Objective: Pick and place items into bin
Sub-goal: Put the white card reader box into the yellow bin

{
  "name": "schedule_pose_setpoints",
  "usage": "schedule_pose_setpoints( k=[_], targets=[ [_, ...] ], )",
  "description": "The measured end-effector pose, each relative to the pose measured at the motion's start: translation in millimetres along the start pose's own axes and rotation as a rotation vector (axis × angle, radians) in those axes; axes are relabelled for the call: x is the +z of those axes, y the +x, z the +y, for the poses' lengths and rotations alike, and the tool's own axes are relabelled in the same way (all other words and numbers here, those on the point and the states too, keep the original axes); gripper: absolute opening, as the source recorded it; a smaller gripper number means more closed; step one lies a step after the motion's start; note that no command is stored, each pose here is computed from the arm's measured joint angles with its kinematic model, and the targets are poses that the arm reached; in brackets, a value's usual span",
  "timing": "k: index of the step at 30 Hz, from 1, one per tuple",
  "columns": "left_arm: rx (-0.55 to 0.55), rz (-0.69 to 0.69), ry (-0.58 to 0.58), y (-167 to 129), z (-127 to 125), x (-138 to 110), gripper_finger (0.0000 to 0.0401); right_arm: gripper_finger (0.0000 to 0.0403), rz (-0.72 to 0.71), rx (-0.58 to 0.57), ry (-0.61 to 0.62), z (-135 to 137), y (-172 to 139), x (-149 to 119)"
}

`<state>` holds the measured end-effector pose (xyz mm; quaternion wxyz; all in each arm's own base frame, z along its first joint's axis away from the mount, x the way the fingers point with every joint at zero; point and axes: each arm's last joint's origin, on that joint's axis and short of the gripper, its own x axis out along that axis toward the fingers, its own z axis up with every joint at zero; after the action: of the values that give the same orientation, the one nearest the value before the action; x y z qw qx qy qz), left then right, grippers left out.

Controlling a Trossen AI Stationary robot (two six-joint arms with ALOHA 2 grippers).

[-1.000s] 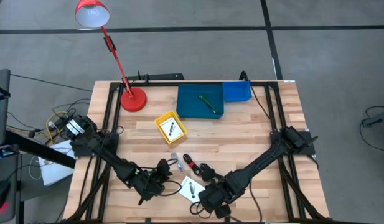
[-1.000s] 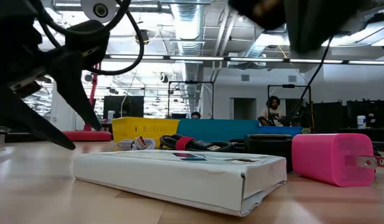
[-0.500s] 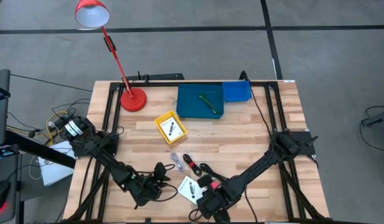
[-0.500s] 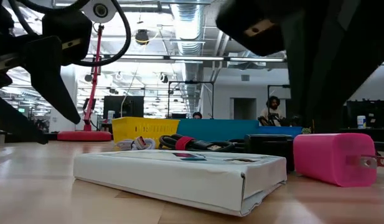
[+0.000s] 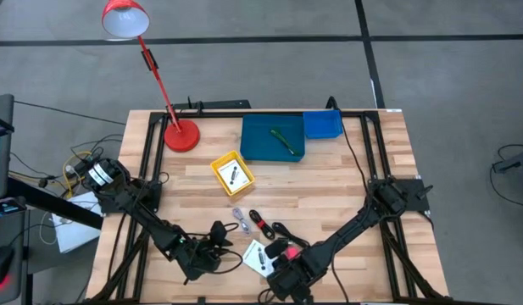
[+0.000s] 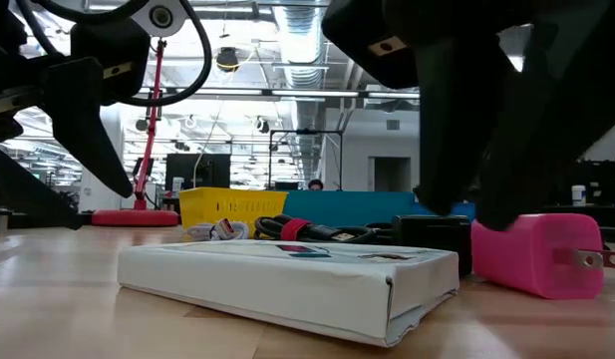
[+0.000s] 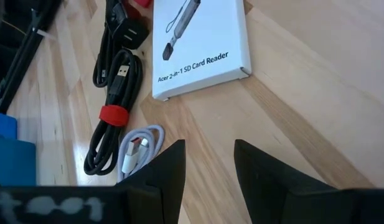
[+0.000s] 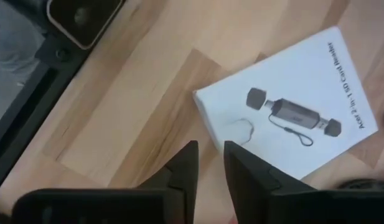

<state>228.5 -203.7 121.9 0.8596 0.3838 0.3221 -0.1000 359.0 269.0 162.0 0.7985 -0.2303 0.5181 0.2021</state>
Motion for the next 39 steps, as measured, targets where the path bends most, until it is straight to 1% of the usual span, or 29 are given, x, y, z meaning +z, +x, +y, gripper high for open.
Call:
schedule_pose_setpoints(
  k=[3, 7, 9, 18, 27, 33, 39],
  targets=[
    [0.0, 0.0, -0.001, 0, 0, 0, 0.013, 0.0087, -0.002, -0.002, -0.009, -3, 1, 0],
    [0.0, 0.0, -0.006, 0, 0, 0, 0.013, 0.01, -0.022, -0.005, -0.084, -4, 1, 2],
    [0.0, 0.0, -0.012, 0, 0, 0, 0.013, 0.0107, -0.028, -0.006, -0.103, -4, 1, 3],
    [0.0, 0.0, -0.026, 0, 0, 0, 0.013, 0.0127, -0.028, -0.012, -0.124, -12, 2, 3],
    [0.0, 0.0, -0.026, 0, 0, 0, 0.013, 0.013, -0.019, -0.008, -0.11, -20, 6, 0],
    [-0.004, -0.001, -0.025, 0, 0, 0, 0.013, 0.0134, -0.005, 0.018, -0.119, -18, 15, -9],
    [-0.007, -0.001, -0.026, 0, 0, 0, 0.013, 0.0137, -0.033, 0.016, -0.116, -17, 21, -12]
  ],
)
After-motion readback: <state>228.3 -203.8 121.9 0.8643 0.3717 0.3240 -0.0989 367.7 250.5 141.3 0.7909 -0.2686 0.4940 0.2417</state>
